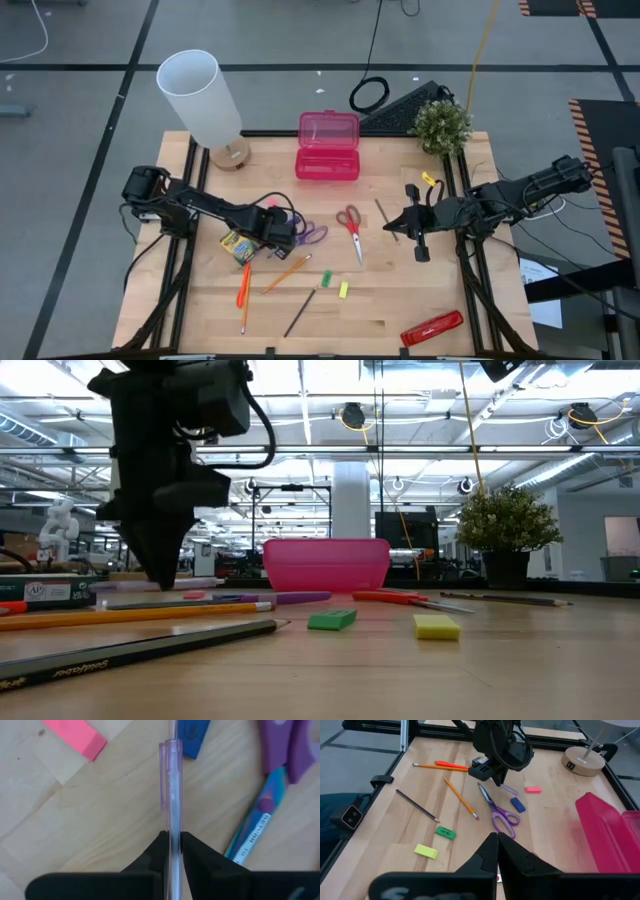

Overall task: Pack school essentials
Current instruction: Put the violet pen into the red supply box

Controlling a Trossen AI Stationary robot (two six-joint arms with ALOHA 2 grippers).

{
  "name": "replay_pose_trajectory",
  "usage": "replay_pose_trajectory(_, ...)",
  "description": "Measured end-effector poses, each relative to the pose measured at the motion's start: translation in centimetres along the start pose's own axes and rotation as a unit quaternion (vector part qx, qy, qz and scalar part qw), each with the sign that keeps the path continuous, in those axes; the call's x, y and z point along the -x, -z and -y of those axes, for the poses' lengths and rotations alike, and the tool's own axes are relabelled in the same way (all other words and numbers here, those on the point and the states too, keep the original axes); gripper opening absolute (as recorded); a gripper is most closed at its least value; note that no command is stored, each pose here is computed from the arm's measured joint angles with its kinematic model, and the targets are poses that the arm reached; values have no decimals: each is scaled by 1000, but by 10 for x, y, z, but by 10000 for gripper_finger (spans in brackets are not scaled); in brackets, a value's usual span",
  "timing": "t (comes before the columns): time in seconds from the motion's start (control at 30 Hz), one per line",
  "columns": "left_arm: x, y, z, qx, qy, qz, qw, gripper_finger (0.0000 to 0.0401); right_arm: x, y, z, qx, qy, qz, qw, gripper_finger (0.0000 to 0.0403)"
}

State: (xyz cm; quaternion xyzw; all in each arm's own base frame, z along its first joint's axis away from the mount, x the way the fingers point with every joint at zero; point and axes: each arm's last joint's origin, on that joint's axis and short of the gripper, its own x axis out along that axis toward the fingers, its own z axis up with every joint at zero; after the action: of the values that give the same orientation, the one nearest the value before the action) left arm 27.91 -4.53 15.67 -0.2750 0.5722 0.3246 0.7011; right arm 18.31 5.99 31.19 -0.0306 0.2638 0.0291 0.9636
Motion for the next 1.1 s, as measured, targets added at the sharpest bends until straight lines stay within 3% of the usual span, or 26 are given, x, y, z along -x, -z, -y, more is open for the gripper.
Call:
replay_pose_trajectory(0.6, 73, -4, -20, -63, 96, 112, 987, 46, 0, 1, 0, -16, 0, -4, 1000, 0)
replay_pose_trajectory(0.87, 113, -13, -22, -116, 127, 180, 969, 46, 0, 0, 0, -17, 0, -2, 1000, 0)
replay_pose_trajectory(1.1, 154, -31, -16, -174, 148, 246, 942, 47, 0, 0, 0, -17, 0, 0, 1000, 0)
